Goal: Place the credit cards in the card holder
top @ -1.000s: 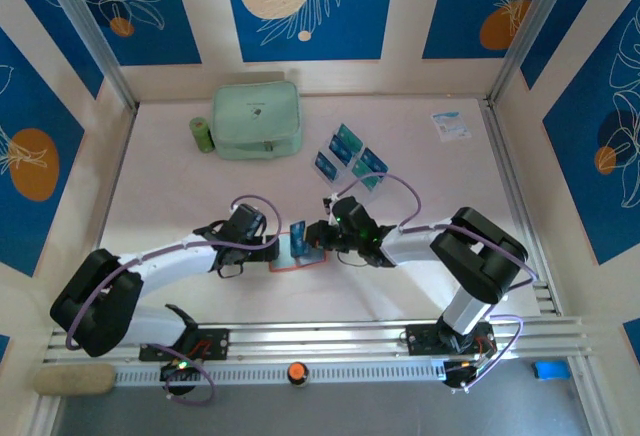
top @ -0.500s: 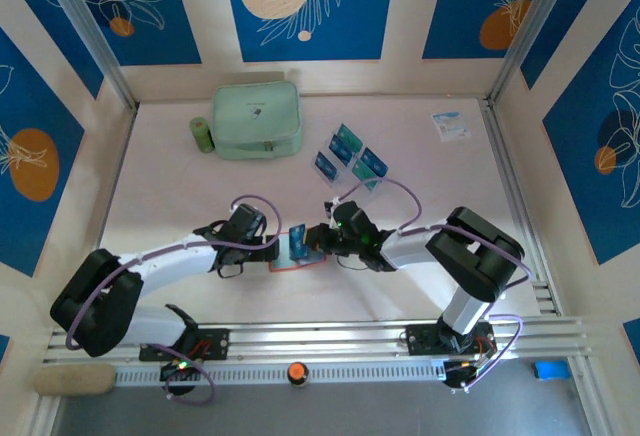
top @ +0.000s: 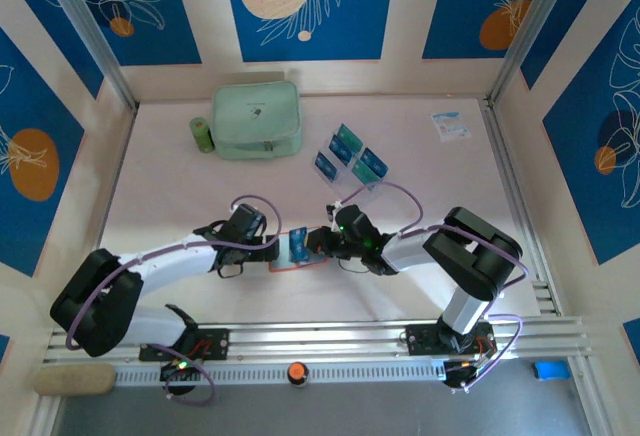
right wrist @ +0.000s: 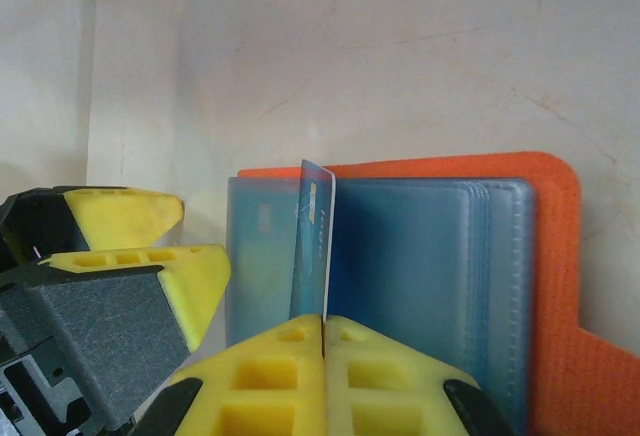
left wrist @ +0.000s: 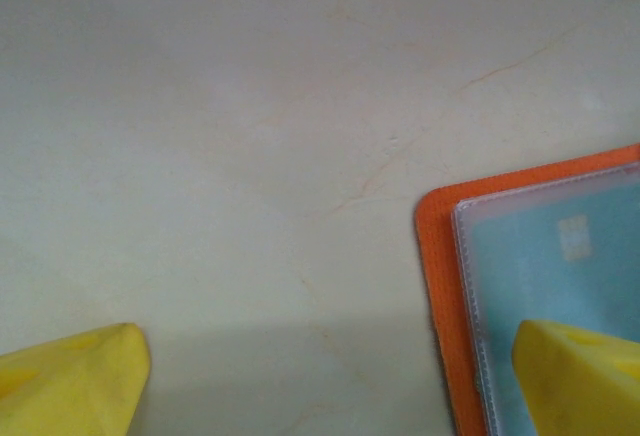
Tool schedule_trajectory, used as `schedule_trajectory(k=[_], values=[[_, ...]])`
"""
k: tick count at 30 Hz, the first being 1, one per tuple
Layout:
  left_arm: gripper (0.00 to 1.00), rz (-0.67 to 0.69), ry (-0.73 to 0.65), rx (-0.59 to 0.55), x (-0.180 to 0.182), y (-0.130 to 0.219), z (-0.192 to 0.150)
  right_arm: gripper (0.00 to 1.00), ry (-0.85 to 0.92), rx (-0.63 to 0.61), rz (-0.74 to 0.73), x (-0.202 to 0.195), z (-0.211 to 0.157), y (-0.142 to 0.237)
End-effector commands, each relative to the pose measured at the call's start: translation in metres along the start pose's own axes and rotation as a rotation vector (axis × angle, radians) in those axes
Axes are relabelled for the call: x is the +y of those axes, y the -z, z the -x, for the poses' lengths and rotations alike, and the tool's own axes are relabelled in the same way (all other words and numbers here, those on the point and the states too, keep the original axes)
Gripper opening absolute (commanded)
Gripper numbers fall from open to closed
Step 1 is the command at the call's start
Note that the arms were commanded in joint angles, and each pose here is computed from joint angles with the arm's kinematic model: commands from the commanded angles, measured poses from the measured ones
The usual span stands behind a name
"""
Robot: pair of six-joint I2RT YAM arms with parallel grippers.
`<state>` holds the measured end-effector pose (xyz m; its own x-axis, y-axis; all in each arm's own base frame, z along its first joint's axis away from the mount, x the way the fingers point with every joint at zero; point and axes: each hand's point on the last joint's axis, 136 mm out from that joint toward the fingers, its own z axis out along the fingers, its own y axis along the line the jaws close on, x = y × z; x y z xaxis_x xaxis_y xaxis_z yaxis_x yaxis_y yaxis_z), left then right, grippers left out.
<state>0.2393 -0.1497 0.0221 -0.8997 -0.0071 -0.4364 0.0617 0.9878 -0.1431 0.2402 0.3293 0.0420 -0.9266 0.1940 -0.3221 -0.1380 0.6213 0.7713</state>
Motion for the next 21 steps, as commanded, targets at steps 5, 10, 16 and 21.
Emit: schedule_trajectory(k=[5,10,16,21], values=[[0.94,0.023,0.0,0.031,0.004,-0.003,-0.008,0.0,0.0,0.058,-0.029,-0.007,-0.018,0.001],[0.95,0.022,0.0,0.029,0.003,-0.002,-0.007,0.0,-0.004,0.067,-0.044,-0.01,-0.023,0.001],[0.95,0.021,0.0,0.028,0.003,-0.002,-0.006,0.0,-0.012,0.058,-0.07,-0.014,-0.023,0.006],[0.94,0.021,0.001,0.027,0.003,-0.002,-0.006,0.0,-0.011,0.071,-0.087,-0.014,-0.024,0.006]])
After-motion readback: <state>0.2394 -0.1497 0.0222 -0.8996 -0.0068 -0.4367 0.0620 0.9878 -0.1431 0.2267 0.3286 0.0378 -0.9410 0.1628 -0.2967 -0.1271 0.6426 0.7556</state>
